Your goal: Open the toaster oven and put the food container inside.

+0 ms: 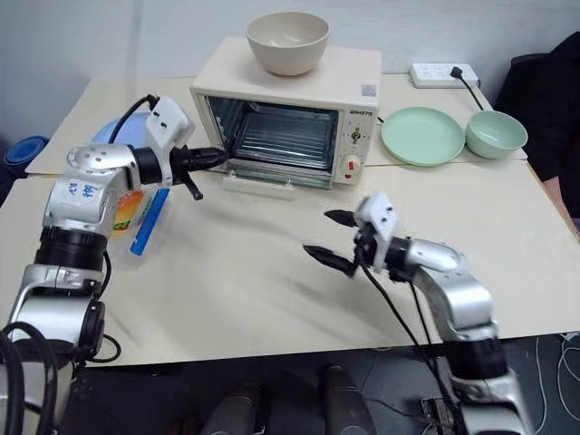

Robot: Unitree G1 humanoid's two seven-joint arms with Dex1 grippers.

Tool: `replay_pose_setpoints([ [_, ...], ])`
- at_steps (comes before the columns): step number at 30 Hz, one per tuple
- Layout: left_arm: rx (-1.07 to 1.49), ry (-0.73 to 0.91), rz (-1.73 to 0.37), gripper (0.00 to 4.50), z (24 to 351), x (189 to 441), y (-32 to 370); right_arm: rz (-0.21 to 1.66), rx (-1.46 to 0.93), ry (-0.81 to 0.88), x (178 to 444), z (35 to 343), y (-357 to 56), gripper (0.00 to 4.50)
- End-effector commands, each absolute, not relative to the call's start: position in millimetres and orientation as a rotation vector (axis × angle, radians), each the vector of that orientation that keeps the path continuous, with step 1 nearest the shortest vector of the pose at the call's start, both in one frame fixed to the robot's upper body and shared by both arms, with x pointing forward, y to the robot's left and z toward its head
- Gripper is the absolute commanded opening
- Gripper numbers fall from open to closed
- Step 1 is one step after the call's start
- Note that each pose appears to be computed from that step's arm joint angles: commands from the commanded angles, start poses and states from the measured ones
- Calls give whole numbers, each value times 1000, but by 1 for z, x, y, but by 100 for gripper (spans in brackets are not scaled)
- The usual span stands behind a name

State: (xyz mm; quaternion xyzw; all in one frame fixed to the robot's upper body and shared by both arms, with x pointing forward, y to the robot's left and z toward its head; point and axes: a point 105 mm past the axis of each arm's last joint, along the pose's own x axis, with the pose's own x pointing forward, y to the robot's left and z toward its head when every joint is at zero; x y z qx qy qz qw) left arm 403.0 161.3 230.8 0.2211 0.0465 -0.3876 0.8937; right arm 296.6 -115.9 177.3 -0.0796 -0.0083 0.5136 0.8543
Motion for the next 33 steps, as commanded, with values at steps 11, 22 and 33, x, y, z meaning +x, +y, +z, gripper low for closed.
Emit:
replay_pose_setpoints([
  [11, 446, 268, -738, 2, 185, 390, 158, 1082, -116, -127, 284, 219, -111, 450],
  [22, 302, 224, -655, 41, 199, 367, 162, 1155, -136, -168, 290, 240, -102, 450],
  [33, -143, 180, -345, 354, 210, 280, 215, 1316, -108, -115, 294, 246, -94, 450],
])
